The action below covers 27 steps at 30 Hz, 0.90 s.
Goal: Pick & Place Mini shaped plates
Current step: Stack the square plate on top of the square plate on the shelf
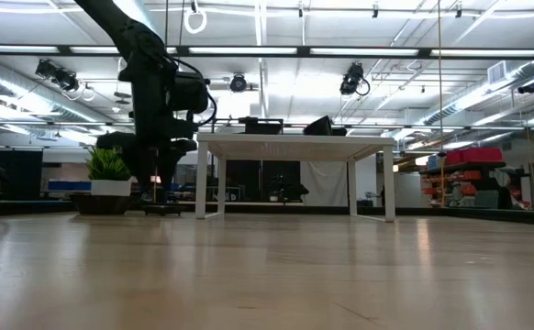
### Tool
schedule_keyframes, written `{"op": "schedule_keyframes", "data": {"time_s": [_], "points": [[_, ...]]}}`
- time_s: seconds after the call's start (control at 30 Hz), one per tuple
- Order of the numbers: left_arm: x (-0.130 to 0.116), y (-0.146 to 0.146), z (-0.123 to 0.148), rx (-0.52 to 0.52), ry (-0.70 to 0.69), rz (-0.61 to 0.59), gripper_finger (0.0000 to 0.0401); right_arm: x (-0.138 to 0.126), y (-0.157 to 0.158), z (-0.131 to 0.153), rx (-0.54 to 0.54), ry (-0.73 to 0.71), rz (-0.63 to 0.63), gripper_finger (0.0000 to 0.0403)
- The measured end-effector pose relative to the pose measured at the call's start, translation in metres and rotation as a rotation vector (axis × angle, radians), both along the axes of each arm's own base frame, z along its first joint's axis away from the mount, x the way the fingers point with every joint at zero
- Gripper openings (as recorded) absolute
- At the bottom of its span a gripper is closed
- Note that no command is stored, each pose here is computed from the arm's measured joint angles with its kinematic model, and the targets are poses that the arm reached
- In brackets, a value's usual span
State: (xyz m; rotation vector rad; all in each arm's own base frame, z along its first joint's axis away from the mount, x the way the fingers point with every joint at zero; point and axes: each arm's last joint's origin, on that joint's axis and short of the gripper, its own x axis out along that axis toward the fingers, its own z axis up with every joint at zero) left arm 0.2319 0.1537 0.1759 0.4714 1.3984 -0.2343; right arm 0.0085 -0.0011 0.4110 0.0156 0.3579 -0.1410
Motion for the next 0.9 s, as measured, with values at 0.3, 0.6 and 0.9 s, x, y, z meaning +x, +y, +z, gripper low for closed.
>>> {"op": "schedule_keyframes", "data": {"time_s": [0.3,0.6,0.9], "points": [[-0.006,-0.001,-0.014,0.079,0.040,0.050,0.0203,0.000,0.000,0.000,0.000,0.000,0.000,0.0020],[-0.013,-0.005,-0.030,0.085,0.041,0.061,0.0200,0.000,0.000,0.000,0.000,0.000,0.000,0.0020],[-0.011,-0.003,-0.029,0.106,0.009,0.083,0.0196,0.000,0.000,0.000,0.000,0.000,0.000,0.0020]]}}
